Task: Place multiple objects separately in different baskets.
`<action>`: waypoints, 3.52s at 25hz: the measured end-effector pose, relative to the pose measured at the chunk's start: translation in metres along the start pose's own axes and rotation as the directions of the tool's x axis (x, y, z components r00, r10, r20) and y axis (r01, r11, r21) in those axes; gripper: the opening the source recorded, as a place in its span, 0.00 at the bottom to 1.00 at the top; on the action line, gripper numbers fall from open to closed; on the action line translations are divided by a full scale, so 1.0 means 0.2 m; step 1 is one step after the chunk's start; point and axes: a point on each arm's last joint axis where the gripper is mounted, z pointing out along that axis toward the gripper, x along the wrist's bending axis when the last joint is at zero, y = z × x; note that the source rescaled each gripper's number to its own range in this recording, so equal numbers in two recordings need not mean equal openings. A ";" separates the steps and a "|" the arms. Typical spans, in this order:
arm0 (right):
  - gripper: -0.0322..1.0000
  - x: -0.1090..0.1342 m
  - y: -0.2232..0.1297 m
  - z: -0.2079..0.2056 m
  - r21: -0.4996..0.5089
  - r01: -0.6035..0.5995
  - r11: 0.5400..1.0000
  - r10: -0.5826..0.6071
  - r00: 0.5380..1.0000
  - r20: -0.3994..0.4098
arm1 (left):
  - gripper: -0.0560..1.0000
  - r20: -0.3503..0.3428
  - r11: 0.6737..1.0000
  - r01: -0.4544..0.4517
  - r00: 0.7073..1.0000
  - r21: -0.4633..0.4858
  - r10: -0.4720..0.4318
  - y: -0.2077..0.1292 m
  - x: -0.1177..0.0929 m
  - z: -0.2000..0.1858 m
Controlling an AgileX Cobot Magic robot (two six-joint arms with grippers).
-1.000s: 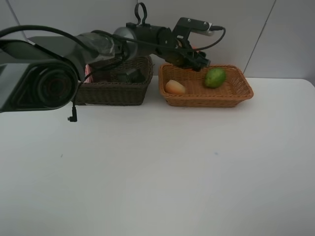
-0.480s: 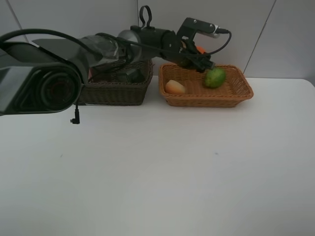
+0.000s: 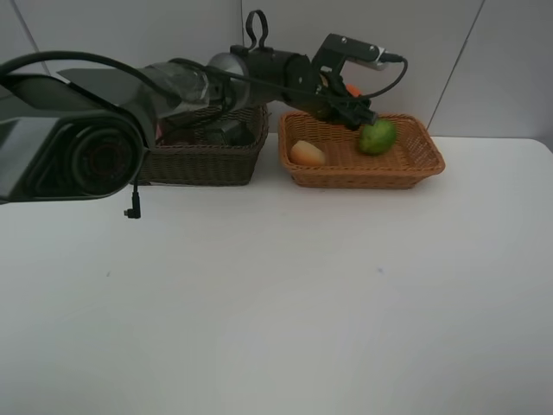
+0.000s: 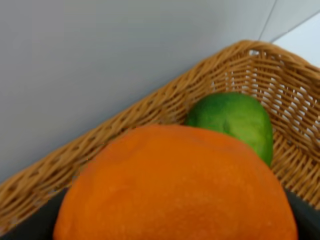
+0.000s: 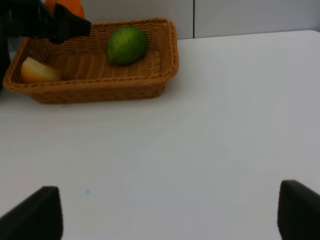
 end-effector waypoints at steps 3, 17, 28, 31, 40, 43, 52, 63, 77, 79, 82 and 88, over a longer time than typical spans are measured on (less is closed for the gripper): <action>1.00 0.00 0.00 0.00 0.000 0.000 1.000 0.000 1.000 0.000 | 0.91 0.003 1.000 -0.002 1.000 0.002 0.002 0.00 -0.01 0.00; 1.00 0.00 0.00 0.00 0.000 0.000 1.000 0.000 1.000 0.000 | 0.91 0.005 1.000 -0.008 1.000 -0.006 0.008 0.00 -0.02 0.00; 1.00 0.00 0.00 0.00 0.000 0.000 1.000 0.000 1.000 0.000 | 1.00 -0.002 0.997 -0.066 0.998 -0.033 0.066 0.02 -0.02 0.00; 1.00 0.00 0.00 0.00 0.000 0.000 1.000 0.000 1.000 0.000 | 1.00 -0.002 0.997 -0.066 0.998 -0.033 0.066 0.02 -0.02 0.00; 1.00 0.00 0.00 0.00 0.000 0.000 1.000 0.000 1.000 0.000 | 1.00 -0.002 0.997 -0.068 0.998 -0.031 0.067 0.02 -0.02 0.00; 1.00 0.00 0.00 0.00 0.000 0.000 1.000 0.000 1.000 0.000 | 1.00 0.002 0.997 -0.077 0.997 0.002 0.077 0.03 -0.02 -0.03; 1.00 0.00 0.00 0.00 0.000 0.000 1.000 0.000 1.000 0.000 | 1.00 0.044 0.957 -0.118 0.993 0.266 0.110 0.22 -0.09 -0.39; 1.00 0.00 0.00 0.00 0.000 0.000 1.000 0.000 1.000 0.000 | 1.00 0.003 0.881 -0.156 0.985 0.448 0.173 0.45 -0.05 -0.96; 1.00 0.00 0.00 0.00 0.000 0.000 1.000 0.000 1.000 0.000 | 1.00 -0.107 0.895 -0.072 0.985 0.441 0.132 0.30 0.09 -1.64; 1.00 0.00 0.00 0.00 0.000 0.000 1.000 0.000 1.000 0.000 | 1.00 -0.140 0.892 -0.024 0.985 0.451 0.097 0.21 0.13 -1.75; 1.00 0.00 0.00 0.00 0.000 0.000 1.000 0.000 1.000 0.000 | 1.00 -0.204 0.896 0.057 0.978 0.440 0.038 0.09 0.20 -1.93; 1.00 0.00 0.00 0.00 0.000 0.000 1.000 0.000 1.000 0.000 | 1.00 -0.355 0.915 0.211 0.931 0.345 -0.081 -0.18 0.30 -2.31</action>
